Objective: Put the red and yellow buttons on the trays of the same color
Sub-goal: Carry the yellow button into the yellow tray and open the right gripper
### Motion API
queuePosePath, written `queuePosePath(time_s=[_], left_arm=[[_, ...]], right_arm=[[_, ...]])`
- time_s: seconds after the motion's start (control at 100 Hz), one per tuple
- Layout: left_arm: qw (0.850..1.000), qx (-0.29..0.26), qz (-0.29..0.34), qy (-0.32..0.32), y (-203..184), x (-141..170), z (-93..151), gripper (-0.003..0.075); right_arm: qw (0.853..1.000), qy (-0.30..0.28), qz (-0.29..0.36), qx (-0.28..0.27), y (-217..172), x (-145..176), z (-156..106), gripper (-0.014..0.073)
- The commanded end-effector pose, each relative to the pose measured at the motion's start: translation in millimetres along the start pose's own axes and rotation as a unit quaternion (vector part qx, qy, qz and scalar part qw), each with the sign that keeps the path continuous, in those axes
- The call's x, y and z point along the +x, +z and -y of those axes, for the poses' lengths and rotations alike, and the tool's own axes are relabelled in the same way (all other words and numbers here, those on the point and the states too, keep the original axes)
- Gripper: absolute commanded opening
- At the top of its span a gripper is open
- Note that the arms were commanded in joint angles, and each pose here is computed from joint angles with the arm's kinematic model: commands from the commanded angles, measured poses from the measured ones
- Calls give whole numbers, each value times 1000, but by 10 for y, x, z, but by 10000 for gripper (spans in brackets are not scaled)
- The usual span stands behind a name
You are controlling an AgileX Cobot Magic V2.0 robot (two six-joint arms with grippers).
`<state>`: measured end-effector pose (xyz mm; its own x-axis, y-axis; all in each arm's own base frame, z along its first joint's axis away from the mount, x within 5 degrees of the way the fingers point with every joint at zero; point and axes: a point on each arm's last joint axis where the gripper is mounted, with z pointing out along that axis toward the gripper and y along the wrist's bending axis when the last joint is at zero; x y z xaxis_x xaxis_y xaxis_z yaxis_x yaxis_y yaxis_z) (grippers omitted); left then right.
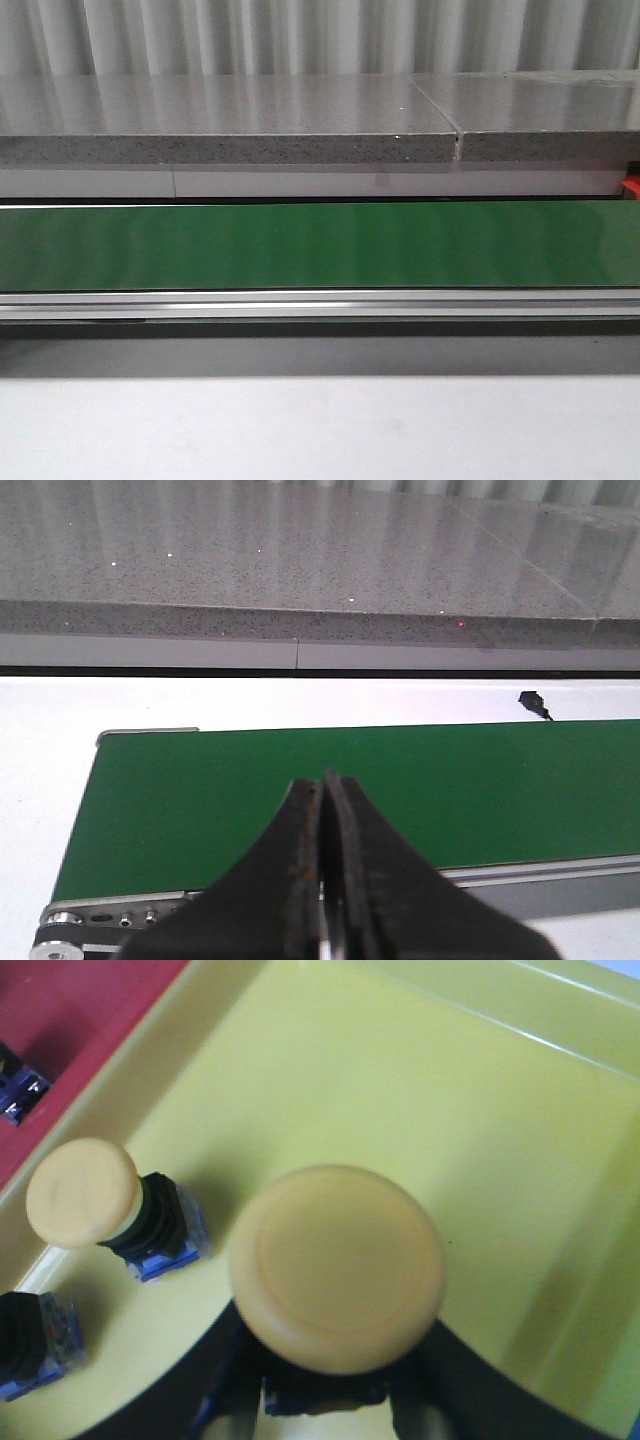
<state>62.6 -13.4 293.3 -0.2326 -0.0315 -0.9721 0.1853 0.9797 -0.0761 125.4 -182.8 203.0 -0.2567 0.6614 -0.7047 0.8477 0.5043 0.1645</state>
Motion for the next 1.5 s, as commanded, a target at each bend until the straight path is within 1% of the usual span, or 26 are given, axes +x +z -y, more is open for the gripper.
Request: queuePosePath(time_s=[0.0, 0.14, 0.29, 0.42, 0.98, 1.05, 1.17, 1.27, 1.38, 1.49], left_arm=[[999, 7, 43, -1, -19, -138, 15, -21], [999, 7, 43, -1, -19, -138, 15, -21], [999, 7, 43, -1, -19, -138, 15, -21], [999, 7, 43, -1, -19, -138, 15, -21], [999, 7, 43, -1, -19, -138, 15, -21], [999, 7, 43, -1, -19, -138, 15, -21], [999, 7, 43, -1, -19, -138, 15, -21], [999, 7, 43, -1, -19, -138, 15, -21], [999, 7, 43, -1, -19, -138, 15, -21], [999, 7, 43, -1, -19, -138, 15, -21]], right_arm=[[999, 13, 46, 15, -49, -141, 15, 225], [999, 5, 50, 13, -18, -140, -33, 225], [1000, -8, 26, 10, 126, -73, -102, 225], [1000, -17, 22, 14, 206, -47, -136, 225], [999, -20, 2, 33, 387, 14, -102, 229], [999, -20, 2, 33, 387, 15, -103, 256], [999, -24, 1, 28, 388, 21, -132, 359], [999, -30, 0, 23, 388, 29, -173, 428], [999, -35, 1, 19, 388, 33, -198, 475], [999, -35, 6, 22, 384, 22, -195, 502]])
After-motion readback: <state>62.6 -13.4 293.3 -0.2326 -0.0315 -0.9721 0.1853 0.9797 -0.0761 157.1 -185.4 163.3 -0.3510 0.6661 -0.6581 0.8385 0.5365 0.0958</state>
